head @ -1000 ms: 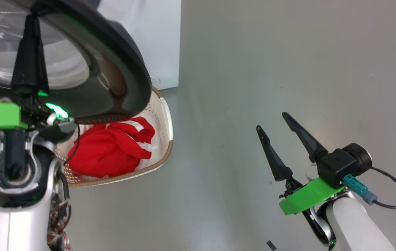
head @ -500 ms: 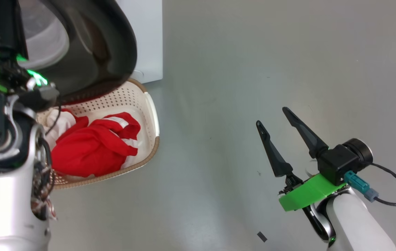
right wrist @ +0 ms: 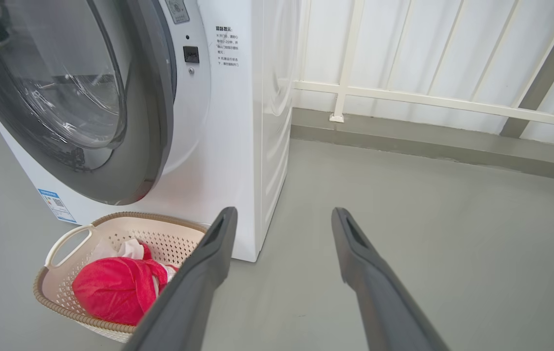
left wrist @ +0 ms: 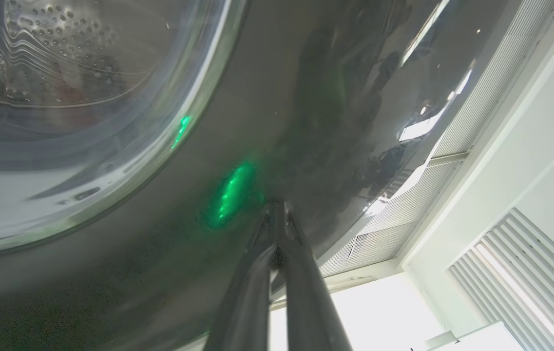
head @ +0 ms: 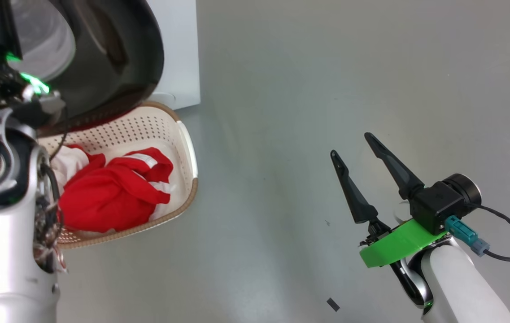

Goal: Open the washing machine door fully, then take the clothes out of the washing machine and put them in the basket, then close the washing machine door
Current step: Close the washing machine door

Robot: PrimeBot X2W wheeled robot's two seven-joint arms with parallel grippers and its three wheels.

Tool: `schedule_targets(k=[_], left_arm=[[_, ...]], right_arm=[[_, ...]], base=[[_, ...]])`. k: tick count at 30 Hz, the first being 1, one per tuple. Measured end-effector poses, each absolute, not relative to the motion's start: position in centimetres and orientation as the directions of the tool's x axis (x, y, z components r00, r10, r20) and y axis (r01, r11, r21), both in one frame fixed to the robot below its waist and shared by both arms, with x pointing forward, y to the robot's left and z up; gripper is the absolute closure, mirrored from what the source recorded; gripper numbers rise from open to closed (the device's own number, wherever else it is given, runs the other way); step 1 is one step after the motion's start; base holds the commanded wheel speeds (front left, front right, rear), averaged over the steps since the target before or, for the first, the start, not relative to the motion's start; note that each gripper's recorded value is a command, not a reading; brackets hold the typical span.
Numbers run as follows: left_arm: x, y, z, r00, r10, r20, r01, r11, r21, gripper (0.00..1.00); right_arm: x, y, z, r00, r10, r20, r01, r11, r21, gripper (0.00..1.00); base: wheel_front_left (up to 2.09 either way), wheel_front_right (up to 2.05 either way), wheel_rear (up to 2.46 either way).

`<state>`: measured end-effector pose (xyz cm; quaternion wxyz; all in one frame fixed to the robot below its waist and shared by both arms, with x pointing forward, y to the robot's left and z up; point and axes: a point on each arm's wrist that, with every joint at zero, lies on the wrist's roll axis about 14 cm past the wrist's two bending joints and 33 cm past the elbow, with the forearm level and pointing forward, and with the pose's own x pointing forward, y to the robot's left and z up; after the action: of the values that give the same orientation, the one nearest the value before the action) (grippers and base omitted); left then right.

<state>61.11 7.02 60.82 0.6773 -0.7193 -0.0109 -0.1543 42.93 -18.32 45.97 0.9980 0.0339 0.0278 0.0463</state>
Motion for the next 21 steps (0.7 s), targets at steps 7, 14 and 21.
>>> schedule_targets(k=[7,14,21], left_arm=[[58.7,8.5,59.1,0.967,-0.168,0.191,0.194,0.003,-0.981,0.0],[55.6,10.5,59.7,0.959,-0.125,0.254,0.282,0.325,-0.903,0.0],[52.1,11.2,61.2,0.921,-0.157,0.356,0.358,0.698,-0.62,0.0]], right_arm=[[43.2,-17.5,47.1,0.993,0.117,-0.019,-0.115,0.991,0.075,0.0],[43.4,-17.4,48.8,0.992,0.119,0.031,-0.121,0.99,0.075,0.0],[42.9,-17.3,50.6,0.99,0.116,0.078,-0.121,0.991,0.065,0.0]], base=[[0.0,0.0,0.0],[0.0,0.0,0.0],[0.0,0.0,0.0]])
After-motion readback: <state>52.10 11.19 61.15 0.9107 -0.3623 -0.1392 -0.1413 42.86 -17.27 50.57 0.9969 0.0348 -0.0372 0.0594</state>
